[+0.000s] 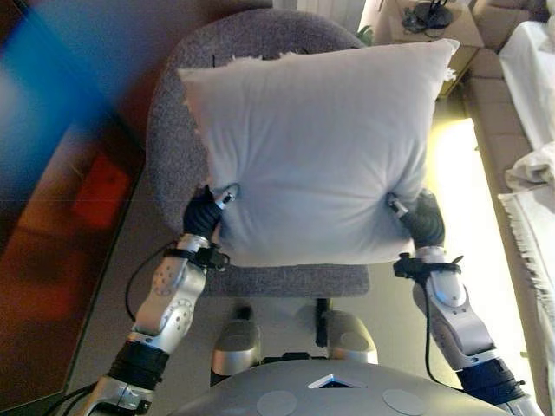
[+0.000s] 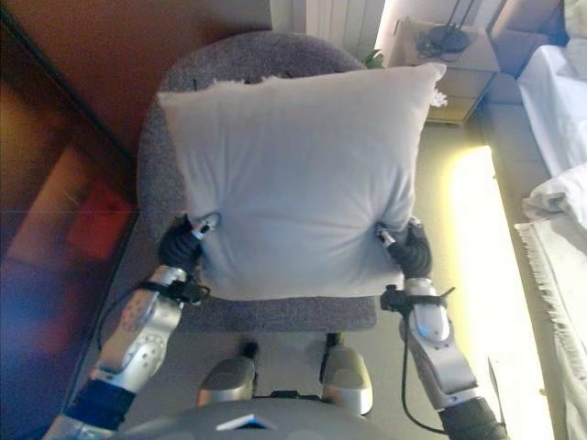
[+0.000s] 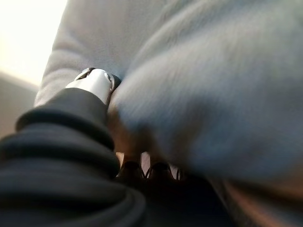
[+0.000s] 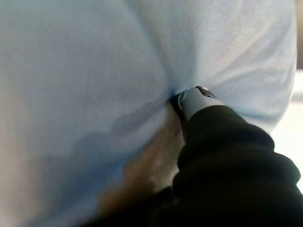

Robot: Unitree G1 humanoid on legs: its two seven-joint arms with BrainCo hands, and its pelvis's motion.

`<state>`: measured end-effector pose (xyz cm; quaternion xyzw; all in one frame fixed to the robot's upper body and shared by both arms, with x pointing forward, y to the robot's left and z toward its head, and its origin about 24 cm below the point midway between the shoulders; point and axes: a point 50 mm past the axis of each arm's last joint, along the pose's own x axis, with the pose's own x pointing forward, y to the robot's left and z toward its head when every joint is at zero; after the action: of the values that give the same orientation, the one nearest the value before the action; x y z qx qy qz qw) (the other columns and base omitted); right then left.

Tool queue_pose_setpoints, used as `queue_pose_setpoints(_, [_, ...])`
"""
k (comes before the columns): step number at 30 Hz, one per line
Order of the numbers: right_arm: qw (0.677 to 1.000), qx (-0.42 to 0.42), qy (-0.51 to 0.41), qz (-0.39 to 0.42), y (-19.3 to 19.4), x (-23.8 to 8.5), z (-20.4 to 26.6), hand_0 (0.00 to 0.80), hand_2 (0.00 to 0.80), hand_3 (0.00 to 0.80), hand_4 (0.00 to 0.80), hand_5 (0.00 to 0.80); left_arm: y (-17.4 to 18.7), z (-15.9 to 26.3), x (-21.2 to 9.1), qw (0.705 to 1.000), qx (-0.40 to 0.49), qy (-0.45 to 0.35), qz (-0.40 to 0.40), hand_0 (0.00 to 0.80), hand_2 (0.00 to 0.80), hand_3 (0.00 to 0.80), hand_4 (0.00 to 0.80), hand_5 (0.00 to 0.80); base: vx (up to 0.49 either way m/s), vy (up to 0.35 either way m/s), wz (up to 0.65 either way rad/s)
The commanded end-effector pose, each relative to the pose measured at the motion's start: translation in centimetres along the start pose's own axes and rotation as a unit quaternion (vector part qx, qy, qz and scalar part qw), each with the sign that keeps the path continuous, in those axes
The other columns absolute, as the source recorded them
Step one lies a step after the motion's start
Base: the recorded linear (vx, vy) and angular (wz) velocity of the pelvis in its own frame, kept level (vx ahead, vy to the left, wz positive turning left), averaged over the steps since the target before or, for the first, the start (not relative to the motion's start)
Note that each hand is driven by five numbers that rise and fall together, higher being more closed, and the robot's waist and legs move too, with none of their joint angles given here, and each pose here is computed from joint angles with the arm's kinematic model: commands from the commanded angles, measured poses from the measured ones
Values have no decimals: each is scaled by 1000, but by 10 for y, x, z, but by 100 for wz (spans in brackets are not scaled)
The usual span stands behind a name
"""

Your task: Pick up the cushion and take it to the sofa

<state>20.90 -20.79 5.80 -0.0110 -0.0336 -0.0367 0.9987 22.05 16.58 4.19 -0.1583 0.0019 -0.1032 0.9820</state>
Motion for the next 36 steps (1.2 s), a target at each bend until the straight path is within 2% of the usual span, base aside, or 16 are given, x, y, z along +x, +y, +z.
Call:
queue_pose_setpoints(1, [990,60,-115,56,25,9,37,800,800,800,800,800,-9,54,11,988,32,-136,-62,800,800,800,800,800,433,-253,12])
queue_pose_setpoints(5, [991,52,-114,54,29,16,37,800,800,800,800,800,-11,55,16,988,26,-141,-61,800,800,800,800,800,458,-282,4])
queue_pose_setpoints(9, [992,36,-90,79,25,17,37,800,800,800,800,800,-4,50,13,992,7,-127,-12,800,800,800,800,800,475,-251,18])
queue_pose_setpoints(14, [994,22,-62,89,19,14,22,800,800,800,800,800,-17,45,17,990,8,-140,0,800,800,800,800,800,263,-166,12])
queue_pose_setpoints(22, [993,16,-62,100,40,23,18,800,800,800,800,800,-13,40,19,992,14,-124,-1,800,800,800,800,800,222,37,-17])
queue_pose_setpoints(36, [994,71,-40,76,69,34,4,800,800,800,800,800,-12,32,36,994,52,-89,-24,800,800,800,800,800,168,33,25])
